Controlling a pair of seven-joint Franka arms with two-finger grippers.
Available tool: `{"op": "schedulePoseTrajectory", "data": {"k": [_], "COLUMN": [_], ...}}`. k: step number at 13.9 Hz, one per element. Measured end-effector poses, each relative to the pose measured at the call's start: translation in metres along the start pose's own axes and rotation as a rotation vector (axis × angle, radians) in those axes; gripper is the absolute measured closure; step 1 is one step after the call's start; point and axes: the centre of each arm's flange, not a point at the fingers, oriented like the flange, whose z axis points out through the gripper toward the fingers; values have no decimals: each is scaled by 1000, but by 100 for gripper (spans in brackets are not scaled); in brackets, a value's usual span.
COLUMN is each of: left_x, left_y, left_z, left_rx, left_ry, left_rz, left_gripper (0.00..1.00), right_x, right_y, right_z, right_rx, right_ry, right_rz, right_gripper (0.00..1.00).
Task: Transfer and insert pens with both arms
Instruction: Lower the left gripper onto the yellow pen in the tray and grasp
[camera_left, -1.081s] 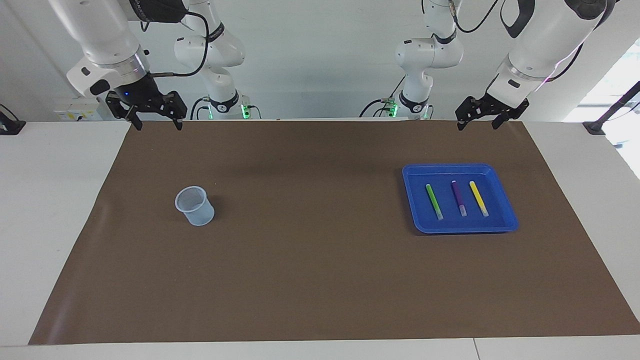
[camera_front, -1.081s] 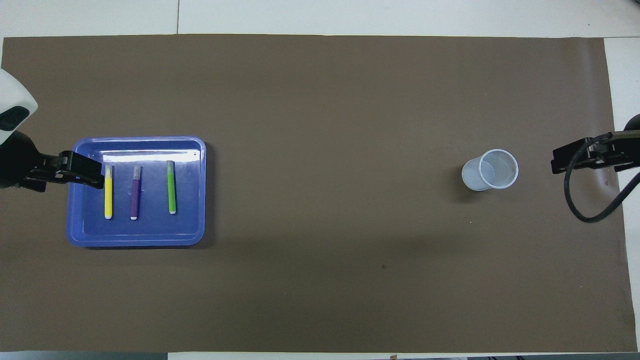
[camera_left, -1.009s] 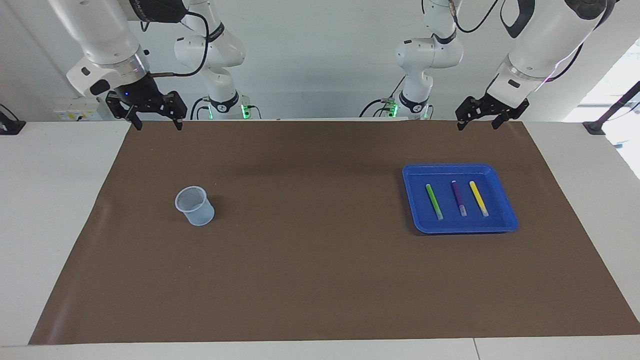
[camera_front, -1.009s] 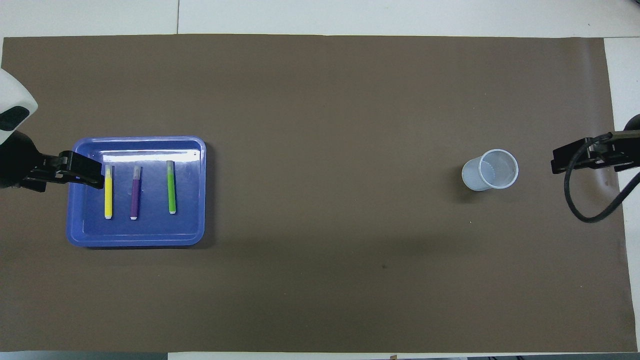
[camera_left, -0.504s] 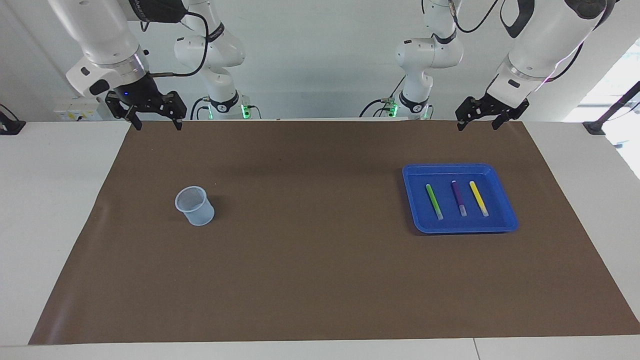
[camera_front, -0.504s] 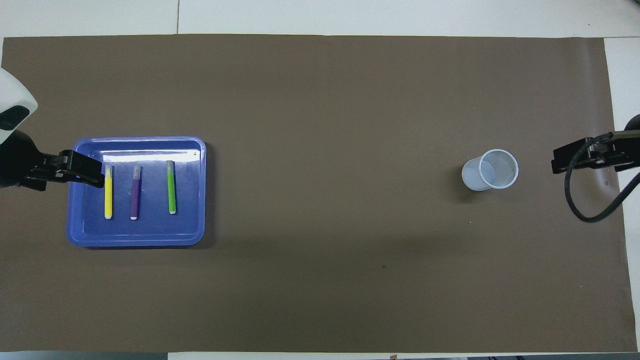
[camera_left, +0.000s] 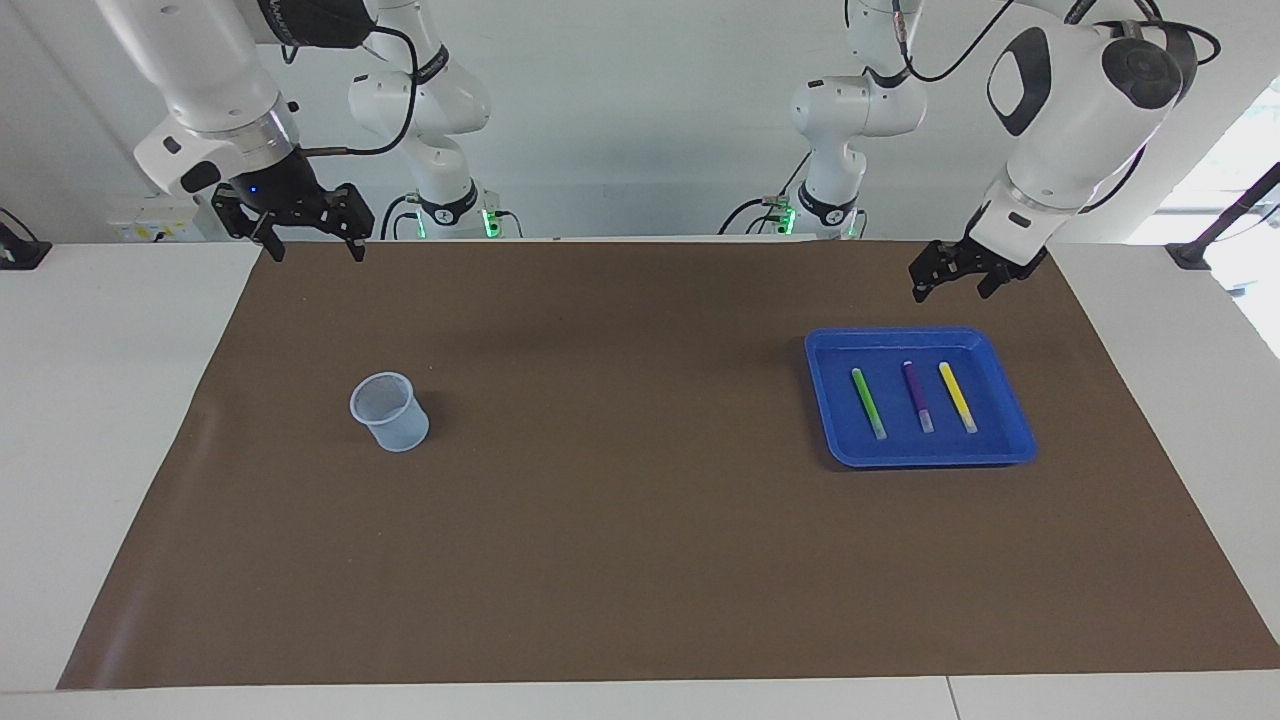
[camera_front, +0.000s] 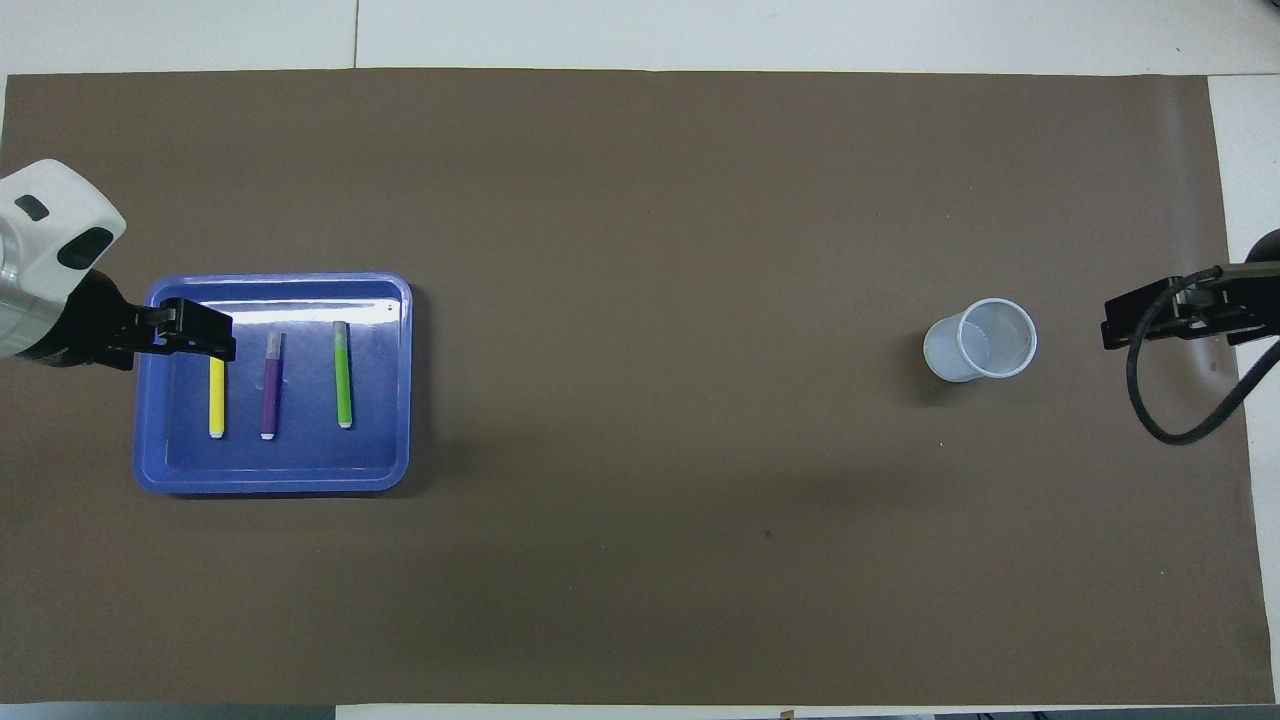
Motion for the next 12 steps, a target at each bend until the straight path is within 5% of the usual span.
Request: {"op": "schedulePoseTrajectory", "data": {"k": [6, 12], "left_x": [31, 50], "left_y": [-75, -96], "left_z": [107, 160], "left_rx": [-3, 9], "left_ry": [17, 29], "left_rz": [181, 247], "left_gripper": [0, 2], "right_x": [0, 0], "right_y": [0, 0], "right_z": [1, 1], "right_rx": [0, 0], "right_ry": [-1, -3], "right_rz": [0, 0], "right_gripper": [0, 0]}}
